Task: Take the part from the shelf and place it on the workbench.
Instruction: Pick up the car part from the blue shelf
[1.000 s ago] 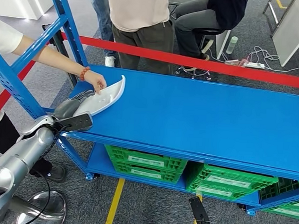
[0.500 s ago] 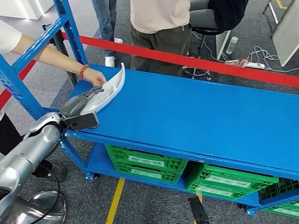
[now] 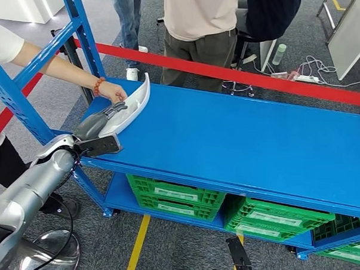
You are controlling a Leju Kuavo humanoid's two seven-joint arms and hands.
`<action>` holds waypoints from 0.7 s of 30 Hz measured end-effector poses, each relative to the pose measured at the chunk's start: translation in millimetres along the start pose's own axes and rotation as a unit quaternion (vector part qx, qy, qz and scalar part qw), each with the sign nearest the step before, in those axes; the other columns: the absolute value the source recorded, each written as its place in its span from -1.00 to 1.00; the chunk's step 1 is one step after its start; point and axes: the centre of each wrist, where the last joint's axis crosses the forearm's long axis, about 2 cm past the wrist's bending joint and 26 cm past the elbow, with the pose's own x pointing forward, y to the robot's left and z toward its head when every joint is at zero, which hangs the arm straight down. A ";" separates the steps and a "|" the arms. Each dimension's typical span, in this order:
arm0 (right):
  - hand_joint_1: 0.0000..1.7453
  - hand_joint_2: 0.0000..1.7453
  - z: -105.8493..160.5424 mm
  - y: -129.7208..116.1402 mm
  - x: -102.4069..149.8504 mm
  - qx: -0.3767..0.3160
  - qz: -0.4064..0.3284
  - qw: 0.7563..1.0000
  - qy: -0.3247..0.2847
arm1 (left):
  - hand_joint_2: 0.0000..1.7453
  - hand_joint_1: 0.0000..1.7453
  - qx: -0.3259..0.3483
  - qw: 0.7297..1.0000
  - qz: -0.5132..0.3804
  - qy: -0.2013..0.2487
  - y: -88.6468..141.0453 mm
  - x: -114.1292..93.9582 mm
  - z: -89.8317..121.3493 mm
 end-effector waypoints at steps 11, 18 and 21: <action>-1.00 1.00 -0.3 -0.2 0.8 0.002 0.001 1.000 0.000 | 1.00 -0.99 -0.022 1.000 -0.008 -0.006 7.3 8.6 -12.2; -1.00 1.00 -0.3 0.1 0.9 0.002 0.003 1.000 0.001 | 1.00 1.00 -0.033 0.999 0.005 -0.008 4.8 10.8 -14.2; -1.00 1.00 -0.3 0.1 1.0 0.002 0.004 1.000 0.001 | 1.00 1.00 -0.034 0.999 0.006 -0.009 4.2 10.7 -14.2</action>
